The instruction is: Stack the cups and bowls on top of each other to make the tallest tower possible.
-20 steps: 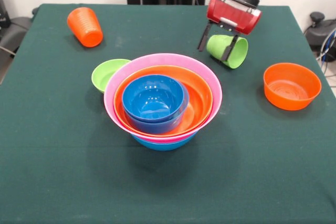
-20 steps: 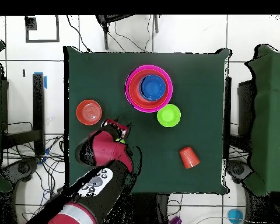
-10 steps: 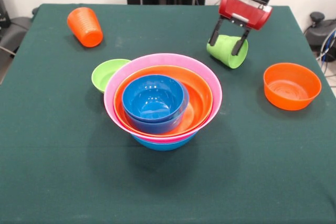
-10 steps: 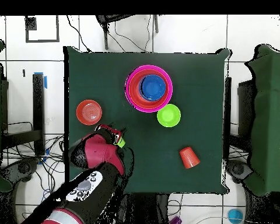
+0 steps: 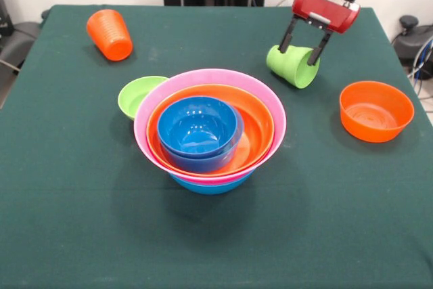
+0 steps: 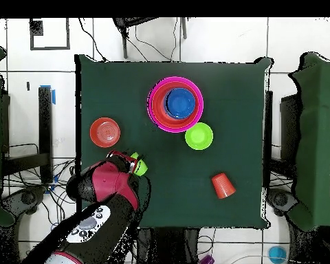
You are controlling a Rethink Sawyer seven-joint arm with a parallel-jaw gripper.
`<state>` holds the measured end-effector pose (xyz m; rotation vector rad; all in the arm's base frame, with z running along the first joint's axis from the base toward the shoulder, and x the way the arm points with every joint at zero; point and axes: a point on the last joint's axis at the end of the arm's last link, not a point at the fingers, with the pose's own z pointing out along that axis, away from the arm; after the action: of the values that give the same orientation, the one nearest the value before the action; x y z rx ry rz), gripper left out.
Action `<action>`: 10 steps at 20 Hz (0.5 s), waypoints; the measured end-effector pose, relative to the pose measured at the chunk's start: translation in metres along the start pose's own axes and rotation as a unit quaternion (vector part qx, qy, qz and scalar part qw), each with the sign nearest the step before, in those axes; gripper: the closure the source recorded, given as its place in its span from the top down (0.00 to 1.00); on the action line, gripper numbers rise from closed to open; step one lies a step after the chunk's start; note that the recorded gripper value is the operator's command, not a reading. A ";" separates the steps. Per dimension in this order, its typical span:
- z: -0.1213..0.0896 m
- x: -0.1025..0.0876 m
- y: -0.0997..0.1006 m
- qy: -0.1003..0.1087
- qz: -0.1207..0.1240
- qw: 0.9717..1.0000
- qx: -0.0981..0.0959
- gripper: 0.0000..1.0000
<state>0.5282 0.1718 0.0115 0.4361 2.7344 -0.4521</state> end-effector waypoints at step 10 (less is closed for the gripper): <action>0.002 0.001 0.000 0.002 0.002 1.000 0.002 1.00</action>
<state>0.5275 0.1711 0.0092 0.4444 2.7357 -0.4561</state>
